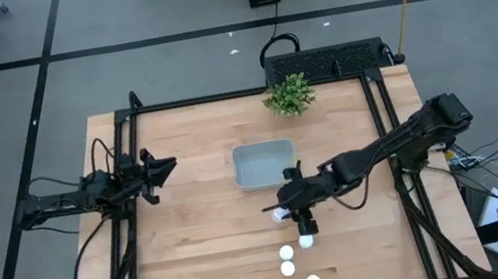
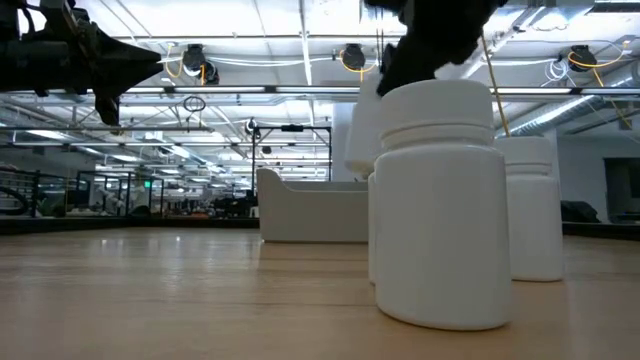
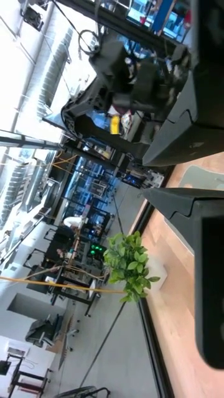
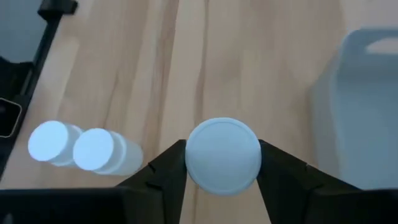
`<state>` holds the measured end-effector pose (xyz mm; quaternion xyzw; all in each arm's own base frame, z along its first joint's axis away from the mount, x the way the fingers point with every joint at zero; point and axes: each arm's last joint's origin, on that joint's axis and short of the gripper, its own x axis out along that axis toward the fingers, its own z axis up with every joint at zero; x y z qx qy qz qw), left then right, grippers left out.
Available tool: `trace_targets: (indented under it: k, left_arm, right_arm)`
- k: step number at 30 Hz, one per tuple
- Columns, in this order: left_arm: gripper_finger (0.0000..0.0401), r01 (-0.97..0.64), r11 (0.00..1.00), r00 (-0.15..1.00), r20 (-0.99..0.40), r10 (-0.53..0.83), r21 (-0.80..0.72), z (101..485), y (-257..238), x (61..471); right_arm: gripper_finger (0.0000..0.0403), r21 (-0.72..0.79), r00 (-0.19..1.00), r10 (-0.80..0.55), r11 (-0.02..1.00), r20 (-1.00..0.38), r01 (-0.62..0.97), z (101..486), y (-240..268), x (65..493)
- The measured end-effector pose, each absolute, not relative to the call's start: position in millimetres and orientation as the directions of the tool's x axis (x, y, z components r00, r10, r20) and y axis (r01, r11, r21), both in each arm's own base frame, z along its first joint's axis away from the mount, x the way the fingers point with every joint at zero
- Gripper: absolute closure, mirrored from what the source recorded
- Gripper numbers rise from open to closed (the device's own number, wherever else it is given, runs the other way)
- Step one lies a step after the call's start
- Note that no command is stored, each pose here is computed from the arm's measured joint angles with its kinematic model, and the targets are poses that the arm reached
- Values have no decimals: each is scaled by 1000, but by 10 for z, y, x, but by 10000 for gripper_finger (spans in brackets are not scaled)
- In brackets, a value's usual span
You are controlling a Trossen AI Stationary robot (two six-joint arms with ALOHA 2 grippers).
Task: Pick and place pill bottles into a basket
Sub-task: Put the white pill bottle into the gray bin
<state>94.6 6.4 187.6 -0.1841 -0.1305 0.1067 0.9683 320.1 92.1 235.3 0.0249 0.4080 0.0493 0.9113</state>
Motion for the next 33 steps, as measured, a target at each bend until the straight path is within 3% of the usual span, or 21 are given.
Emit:
trace_targets:
  k: [16,33]
  left_arm:
    - [329,-157,909,943,216,255,-386,1879,64,945]
    - [329,-158,909,943,215,255,-386,1878,64,945]
  right_arm:
    - [242,-95,855,-104,993,-509,64,3133,718,2779]
    - [245,-191,885,-274,958,-376,215,3422,440,2619]
